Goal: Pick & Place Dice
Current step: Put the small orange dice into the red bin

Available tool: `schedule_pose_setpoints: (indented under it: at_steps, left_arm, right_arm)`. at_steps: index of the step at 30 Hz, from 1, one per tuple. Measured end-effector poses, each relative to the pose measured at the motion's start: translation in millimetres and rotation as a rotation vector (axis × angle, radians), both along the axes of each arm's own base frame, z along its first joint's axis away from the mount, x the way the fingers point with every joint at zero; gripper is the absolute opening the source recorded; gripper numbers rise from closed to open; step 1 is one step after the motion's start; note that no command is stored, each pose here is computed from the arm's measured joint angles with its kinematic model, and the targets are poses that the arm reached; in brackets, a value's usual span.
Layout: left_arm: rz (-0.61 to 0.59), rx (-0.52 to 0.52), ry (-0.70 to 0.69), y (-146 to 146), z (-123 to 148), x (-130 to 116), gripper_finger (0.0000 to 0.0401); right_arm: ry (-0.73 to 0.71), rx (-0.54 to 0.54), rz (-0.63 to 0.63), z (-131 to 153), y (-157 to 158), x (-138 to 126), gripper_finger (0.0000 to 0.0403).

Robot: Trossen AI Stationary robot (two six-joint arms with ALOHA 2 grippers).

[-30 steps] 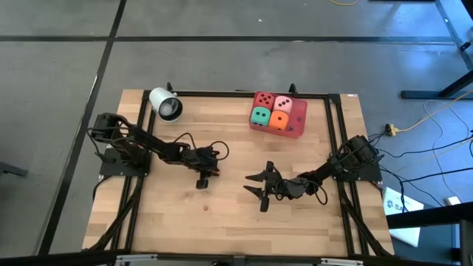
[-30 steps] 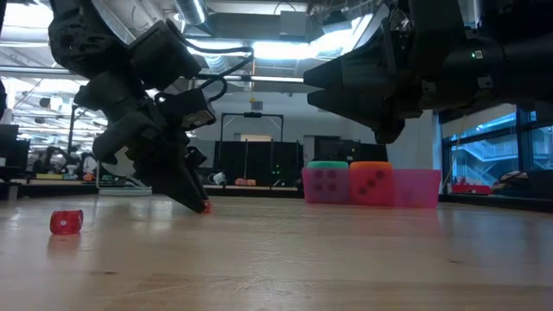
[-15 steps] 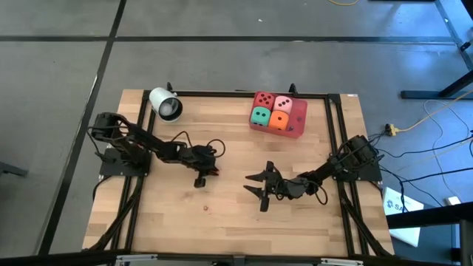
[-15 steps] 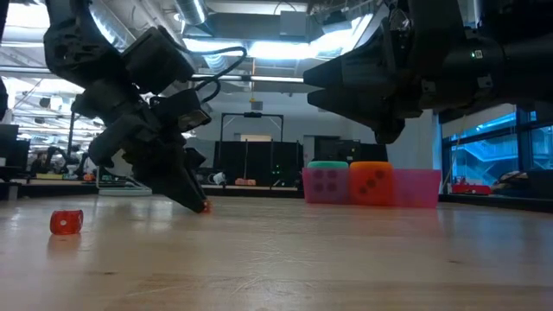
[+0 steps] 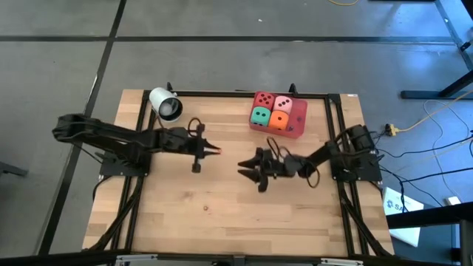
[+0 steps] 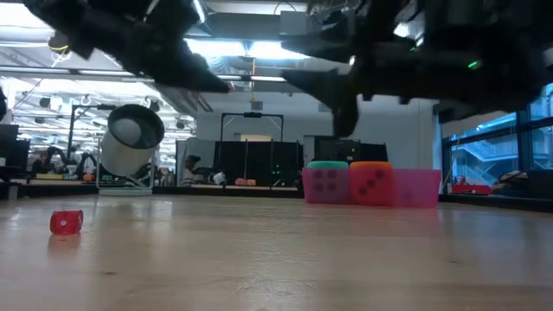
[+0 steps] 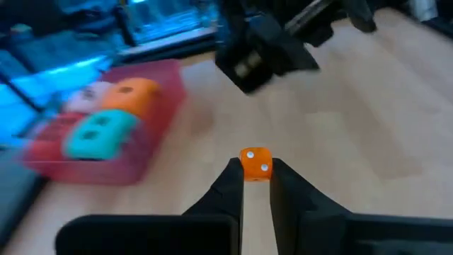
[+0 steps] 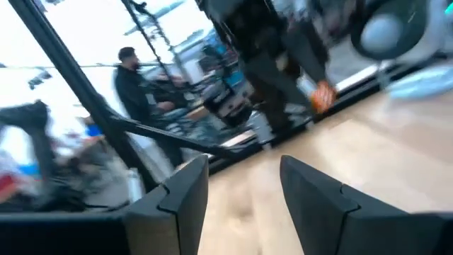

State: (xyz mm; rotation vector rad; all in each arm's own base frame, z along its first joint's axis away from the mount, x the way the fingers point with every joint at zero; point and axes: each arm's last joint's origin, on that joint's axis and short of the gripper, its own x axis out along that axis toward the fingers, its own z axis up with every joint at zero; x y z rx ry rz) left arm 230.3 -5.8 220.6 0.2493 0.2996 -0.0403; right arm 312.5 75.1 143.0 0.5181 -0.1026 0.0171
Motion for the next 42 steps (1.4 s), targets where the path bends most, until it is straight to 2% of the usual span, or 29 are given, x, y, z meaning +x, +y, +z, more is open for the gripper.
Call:
schedule_pose_setpoints:
  at_steps: [4,9,15,19,24,34,42]
  left_arm:
    - [0.054,0.105,0.030,-3.0,20.9,-4.7,0.0026]
    - [0.087,0.186,0.074,-12.4,28.8,1.5,0.0026]
    - [0.136,0.235,0.120,-19.5,25.6,18.3,0.0026]
    - [0.165,0.261,0.149,-22.3,25.9,28.4,0.0026]
    - [0.191,0.283,0.179,-25.8,29.4,34.6,0.0026]
    - [0.189,0.278,0.175,-26.2,32.5,36.2,0.0026]
    - [0.187,0.284,0.176,-26.2,32.5,36.3,0.0026]
  right_arm:
    - [0.006,0.152,0.057,-0.6,-35.7,7.4,0.0178]
    - [-0.021,0.245,0.130,7.4,-71.2,17.3,0.0178]
    - [0.023,0.215,0.260,24.3,-88.9,44.4,0.0178]
    - [0.140,0.194,0.238,16.3,-95.2,49.7,0.0178]
    - [0.173,0.200,0.194,9.4,-103.0,45.1,0.0178]
    - [0.126,0.190,0.161,13.7,-104.7,45.5,0.0178]
    - [0.111,0.174,0.172,23.8,-105.2,55.6,0.0178]
